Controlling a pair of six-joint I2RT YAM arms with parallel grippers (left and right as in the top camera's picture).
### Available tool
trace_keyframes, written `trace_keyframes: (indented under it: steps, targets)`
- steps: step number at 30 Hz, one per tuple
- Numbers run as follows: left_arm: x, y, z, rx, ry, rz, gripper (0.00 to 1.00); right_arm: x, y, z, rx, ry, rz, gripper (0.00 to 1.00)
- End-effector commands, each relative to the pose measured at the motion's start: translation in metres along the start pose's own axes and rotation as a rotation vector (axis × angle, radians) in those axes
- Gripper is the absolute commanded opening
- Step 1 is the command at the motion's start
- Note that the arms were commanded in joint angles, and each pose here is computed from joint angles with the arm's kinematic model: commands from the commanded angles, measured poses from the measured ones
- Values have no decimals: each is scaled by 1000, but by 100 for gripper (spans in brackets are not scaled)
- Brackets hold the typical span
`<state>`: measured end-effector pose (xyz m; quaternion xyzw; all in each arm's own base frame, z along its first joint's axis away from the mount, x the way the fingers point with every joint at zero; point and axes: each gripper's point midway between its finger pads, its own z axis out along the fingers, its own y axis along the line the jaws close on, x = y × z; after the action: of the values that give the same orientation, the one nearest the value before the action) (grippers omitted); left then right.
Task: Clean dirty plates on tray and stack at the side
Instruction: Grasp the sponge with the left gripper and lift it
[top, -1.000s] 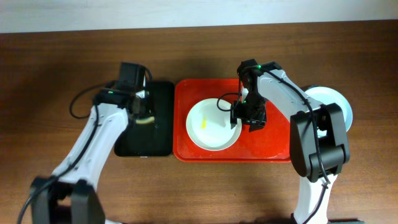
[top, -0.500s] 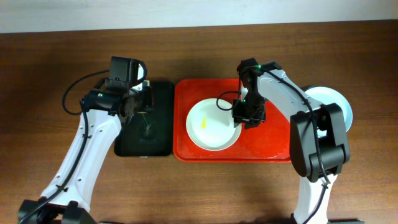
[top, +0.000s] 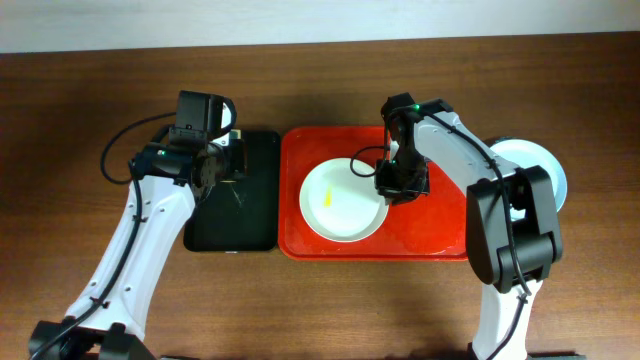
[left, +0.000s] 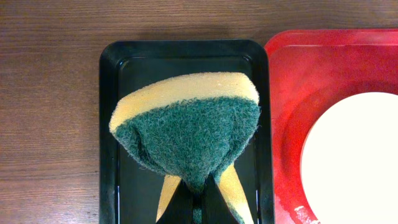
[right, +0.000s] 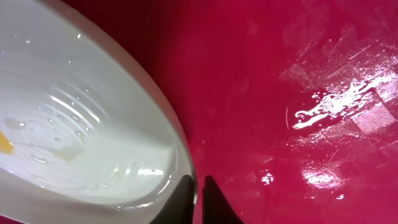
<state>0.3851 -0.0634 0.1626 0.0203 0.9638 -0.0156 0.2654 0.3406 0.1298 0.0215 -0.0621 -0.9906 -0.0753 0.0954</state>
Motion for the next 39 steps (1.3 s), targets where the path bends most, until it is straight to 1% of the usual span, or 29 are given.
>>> trace_keyframes:
  steps: [1, 3, 7, 8, 10, 11, 12, 18, 23, 28, 32, 39]
  targets:
    - [-2, -3, -2, 16, -8, 15, 0, 0, -2, 5, 20, -2, -11, 40]
    - [-2, -2, -2, 16, -8, 15, 0, -2, -1, 5, 18, -7, -12, 39]
    - [-2, -2, -2, 15, -8, 15, 0, -4, -1, 7, 14, -16, -14, 33]
    - [-2, -2, -2, 15, -8, 15, 0, -4, -1, 8, 13, -19, -14, 29]
    - [-2, -2, -2, 16, -8, 15, 0, -7, 0, 11, 8, -30, -16, 16]
    - [-2, -2, -2, 15, -8, 15, 0, -8, 0, 11, 5, -35, -17, 8]
    - [-2, -2, -2, 16, -8, 15, 0, -8, 0, 10, 4, -36, -17, 4]
    - [1, -2, -2, 13, 8, 16, 0, -6, 9, 10, -43, -23, -20, 4]
    - [17, -1, 12, 4, 85, 19, 0, -8, 13, 11, -53, -34, -30, 4]
    - [48, 1, 57, -16, 249, 23, 0, -7, 13, 11, -52, -31, -30, 4]
    - [68, 2, 83, -28, 339, 27, 0, -5, 11, 14, -48, -23, -28, 4]
    - [87, 3, 106, -38, 420, 31, 0, -5, 10, 20, -49, -26, -29, 5]
